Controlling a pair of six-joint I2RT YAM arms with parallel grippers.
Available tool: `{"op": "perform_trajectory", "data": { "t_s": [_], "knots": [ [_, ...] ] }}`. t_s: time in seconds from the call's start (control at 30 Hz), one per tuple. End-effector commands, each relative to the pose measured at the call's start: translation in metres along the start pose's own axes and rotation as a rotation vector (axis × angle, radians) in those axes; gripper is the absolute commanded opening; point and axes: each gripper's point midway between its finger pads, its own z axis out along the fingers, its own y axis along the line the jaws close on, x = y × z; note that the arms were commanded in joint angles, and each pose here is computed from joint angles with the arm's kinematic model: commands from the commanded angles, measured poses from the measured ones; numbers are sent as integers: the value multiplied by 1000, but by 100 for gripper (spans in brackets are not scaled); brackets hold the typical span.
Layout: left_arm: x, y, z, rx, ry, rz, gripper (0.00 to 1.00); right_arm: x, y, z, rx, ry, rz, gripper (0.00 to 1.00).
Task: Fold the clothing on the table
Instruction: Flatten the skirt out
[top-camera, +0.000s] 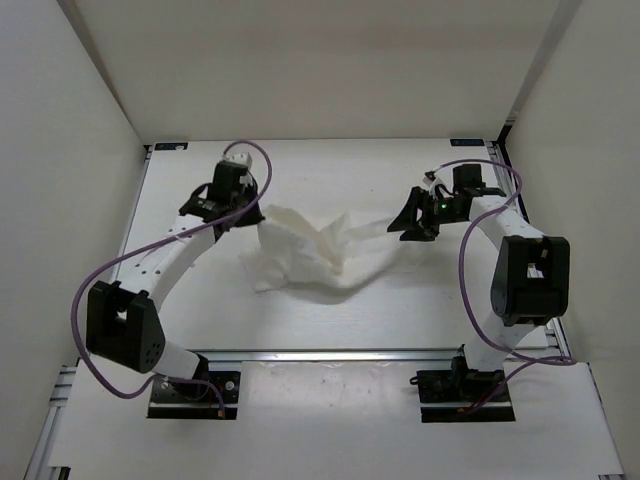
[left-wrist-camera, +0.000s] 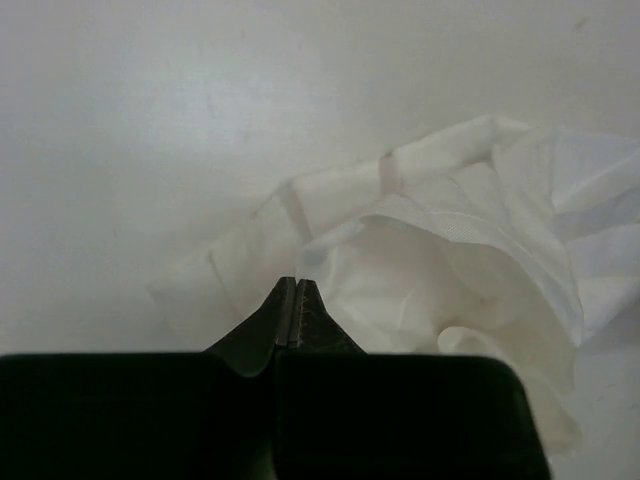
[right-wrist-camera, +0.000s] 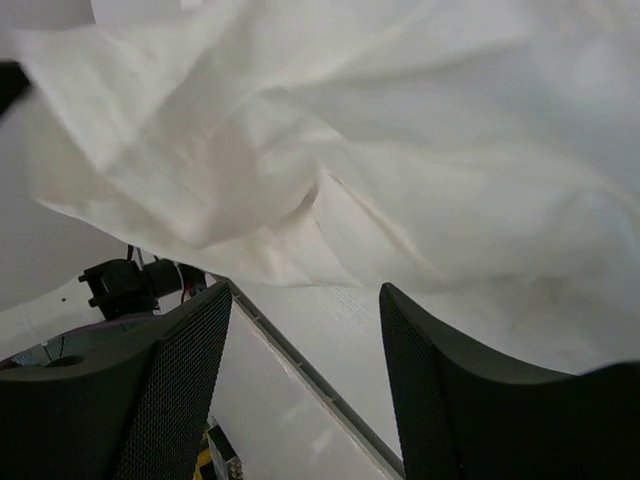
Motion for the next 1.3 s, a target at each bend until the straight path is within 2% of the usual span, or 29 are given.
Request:
{"op": "perform_trajectory", "data": {
  "t_s": [0.0, 0.07, 0.17, 0.27, 0.33, 0.4, 0.43, 0.5, 0.6, 0.7, 0.87, 1.07, 1.27],
  "knots": [
    [76, 8, 11, -22, 173, 21, 0, -11, 20, -10, -40, -43, -44, 67],
    [101, 17, 13, -36, 216, 10, 0, -13, 25, -8, -42, -39, -63, 66],
    [106, 23, 13, -38, 220, -11, 0, -14, 31, -1, -49, -19, -82, 67],
    [92, 25, 11, -33, 189, -11, 0, -13, 41, 9, -52, 34, -122, 66],
    [89, 31, 13, -41, 194, -14, 0, -10, 42, 20, 6, 93, -159, 66],
    [84, 31, 14, -28, 191, -12, 0, -14, 61, 37, 44, 145, -297, 65],
    [83, 32, 15, -33, 189, -20, 0, 2, 56, 52, 99, 219, -292, 65],
    [82, 31, 15, -34, 192, -10, 0, -6, 73, 66, 131, 236, -390, 66],
    [83, 28, 18, -27, 204, 7, 0, 1, 83, 90, 164, 293, -432, 65],
    [90, 26, 18, -17, 233, 20, 0, 2, 105, 106, 128, 284, -472, 66],
    [107, -1, 15, 75, 288, 49, 0, 13, 105, 123, 150, 313, -515, 66],
    [150, -28, 14, 152, 422, 120, 0, 8, 120, 114, 143, 275, -524, 66],
    [170, -53, 14, 240, 465, 116, 0, 13, 118, 108, 142, 266, -495, 66]
  ]
}}
